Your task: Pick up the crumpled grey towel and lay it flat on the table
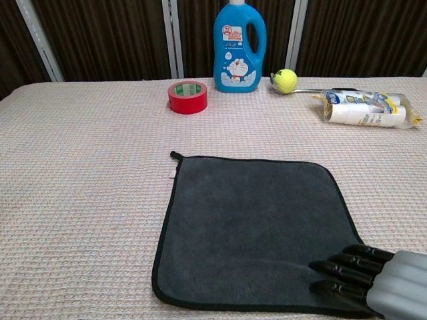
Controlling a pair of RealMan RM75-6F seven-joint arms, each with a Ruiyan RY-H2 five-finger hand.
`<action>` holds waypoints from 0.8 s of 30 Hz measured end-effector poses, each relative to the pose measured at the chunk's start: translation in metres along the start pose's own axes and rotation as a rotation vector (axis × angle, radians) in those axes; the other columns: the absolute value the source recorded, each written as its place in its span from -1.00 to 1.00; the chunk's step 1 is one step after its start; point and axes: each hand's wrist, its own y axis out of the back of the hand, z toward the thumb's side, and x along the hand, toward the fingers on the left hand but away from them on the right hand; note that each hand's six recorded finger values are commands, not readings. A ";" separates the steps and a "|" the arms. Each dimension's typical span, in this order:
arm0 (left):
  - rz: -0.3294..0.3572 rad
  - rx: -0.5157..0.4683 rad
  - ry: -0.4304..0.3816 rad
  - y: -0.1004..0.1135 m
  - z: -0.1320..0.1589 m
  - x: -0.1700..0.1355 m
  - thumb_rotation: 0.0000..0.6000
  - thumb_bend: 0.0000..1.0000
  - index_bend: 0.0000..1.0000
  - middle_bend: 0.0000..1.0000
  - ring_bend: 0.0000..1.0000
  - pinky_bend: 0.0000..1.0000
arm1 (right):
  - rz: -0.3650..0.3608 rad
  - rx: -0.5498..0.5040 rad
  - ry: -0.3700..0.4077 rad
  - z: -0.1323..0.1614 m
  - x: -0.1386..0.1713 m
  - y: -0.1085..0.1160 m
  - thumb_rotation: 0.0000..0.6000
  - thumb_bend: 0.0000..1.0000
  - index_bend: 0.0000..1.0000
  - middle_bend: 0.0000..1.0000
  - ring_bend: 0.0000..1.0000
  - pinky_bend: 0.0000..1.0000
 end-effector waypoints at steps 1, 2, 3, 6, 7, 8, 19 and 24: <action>0.000 0.001 0.000 0.000 0.000 0.000 1.00 -0.94 -1.00 -1.00 -1.00 -0.94 | -0.003 -0.001 -0.001 0.000 0.001 0.002 1.00 0.05 -0.85 -1.00 -1.00 -1.00; 0.001 0.000 0.000 0.000 0.000 0.000 1.00 -0.94 -1.00 -1.00 -1.00 -0.94 | -0.007 0.000 -0.002 0.000 0.002 0.003 1.00 0.05 -0.85 -1.00 -1.00 -1.00; 0.002 -0.002 0.000 0.000 0.000 0.000 1.00 -0.94 -1.00 -1.00 -1.00 -0.94 | -0.013 0.002 -0.003 0.001 0.003 0.006 1.00 0.05 -0.85 -1.00 -1.00 -1.00; 0.005 -0.003 0.000 0.001 0.000 0.000 1.00 -0.94 -1.00 -1.00 -1.00 -0.94 | -0.027 -0.004 0.000 0.002 0.006 0.012 1.00 0.05 -0.85 -1.00 -1.00 -1.00; 0.005 -0.003 0.000 0.002 0.000 0.000 1.00 -0.94 -1.00 -1.00 -1.00 -0.94 | -0.032 -0.006 -0.001 0.002 0.007 0.013 1.00 0.05 -0.85 -1.00 -1.00 -1.00; 0.005 -0.003 0.000 0.002 0.000 0.000 1.00 -0.94 -1.00 -1.00 -1.00 -0.94 | -0.037 -0.007 -0.002 0.002 0.007 0.014 1.00 0.05 -0.85 -1.00 -1.00 -1.00; 0.009 0.014 0.017 0.002 -0.008 -0.003 1.00 -0.94 -1.00 -1.00 -1.00 -0.94 | -0.125 -0.010 -0.107 -0.023 0.012 0.034 1.00 0.05 -0.99 -1.00 -1.00 -1.00; 0.009 0.032 0.040 -0.002 -0.018 -0.010 1.00 -0.94 -1.00 -1.00 -1.00 -0.94 | -0.216 -0.090 -0.225 -0.052 0.022 0.045 1.00 0.05 -1.00 -1.00 -1.00 -1.00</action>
